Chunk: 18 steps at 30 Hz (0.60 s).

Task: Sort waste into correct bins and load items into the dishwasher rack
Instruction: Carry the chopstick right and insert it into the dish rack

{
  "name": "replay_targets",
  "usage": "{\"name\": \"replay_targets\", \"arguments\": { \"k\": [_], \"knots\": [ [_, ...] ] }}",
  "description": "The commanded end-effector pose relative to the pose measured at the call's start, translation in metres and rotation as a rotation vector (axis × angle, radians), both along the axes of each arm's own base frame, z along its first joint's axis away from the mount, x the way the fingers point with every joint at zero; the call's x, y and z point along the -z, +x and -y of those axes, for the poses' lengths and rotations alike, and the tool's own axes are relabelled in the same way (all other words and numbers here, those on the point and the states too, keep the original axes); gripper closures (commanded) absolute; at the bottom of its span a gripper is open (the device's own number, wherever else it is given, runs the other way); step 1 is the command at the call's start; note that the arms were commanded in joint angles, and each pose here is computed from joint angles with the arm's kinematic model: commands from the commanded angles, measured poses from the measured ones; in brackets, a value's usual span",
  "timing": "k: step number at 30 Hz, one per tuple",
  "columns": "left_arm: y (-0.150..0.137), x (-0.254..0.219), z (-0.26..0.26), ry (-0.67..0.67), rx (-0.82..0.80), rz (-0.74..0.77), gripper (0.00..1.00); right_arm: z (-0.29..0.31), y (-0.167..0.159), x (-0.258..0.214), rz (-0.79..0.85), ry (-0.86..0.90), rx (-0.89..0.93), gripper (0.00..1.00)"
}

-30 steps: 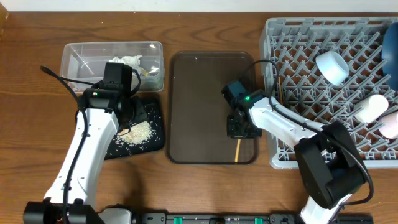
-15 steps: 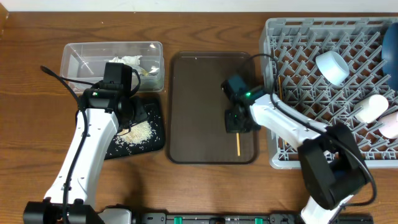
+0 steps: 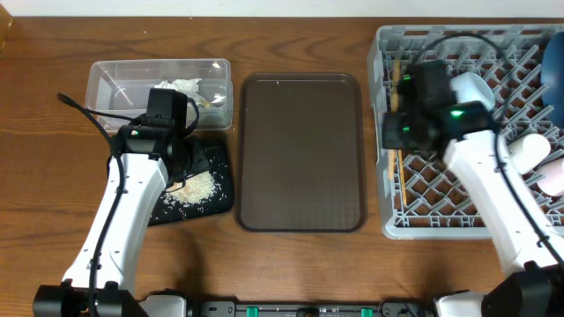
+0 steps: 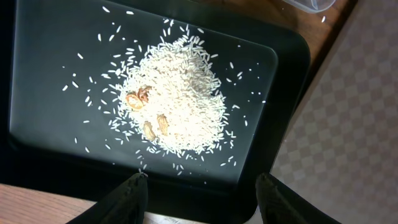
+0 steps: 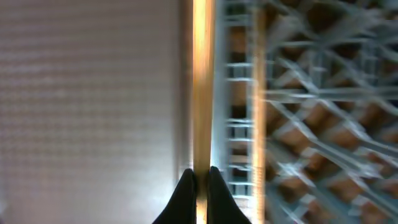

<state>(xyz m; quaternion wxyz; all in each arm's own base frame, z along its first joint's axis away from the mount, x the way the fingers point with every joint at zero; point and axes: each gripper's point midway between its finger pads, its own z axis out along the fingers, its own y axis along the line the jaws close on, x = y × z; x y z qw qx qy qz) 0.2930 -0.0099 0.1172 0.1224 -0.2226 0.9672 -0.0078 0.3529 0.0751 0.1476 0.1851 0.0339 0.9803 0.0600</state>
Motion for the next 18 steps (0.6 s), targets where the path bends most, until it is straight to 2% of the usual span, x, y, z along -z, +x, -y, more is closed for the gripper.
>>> {"name": "replay_targets", "arguments": {
  "k": [1,13,18],
  "knots": [
    [0.001,-0.001,-0.003,0.01,-0.009,0.003,0.41,0.017,-0.002,0.004,-0.032,0.003,-0.041,0.99],
    [0.001,-0.001,-0.003,0.01,-0.009,0.005,0.41,0.029,-0.018,0.051,-0.208,-0.025,-0.056,0.99],
    [0.001,-0.001,-0.003,0.01,-0.009,0.006,0.41,0.028,-0.019,0.06,-0.236,-0.027,-0.058,0.95]
  ]
}}
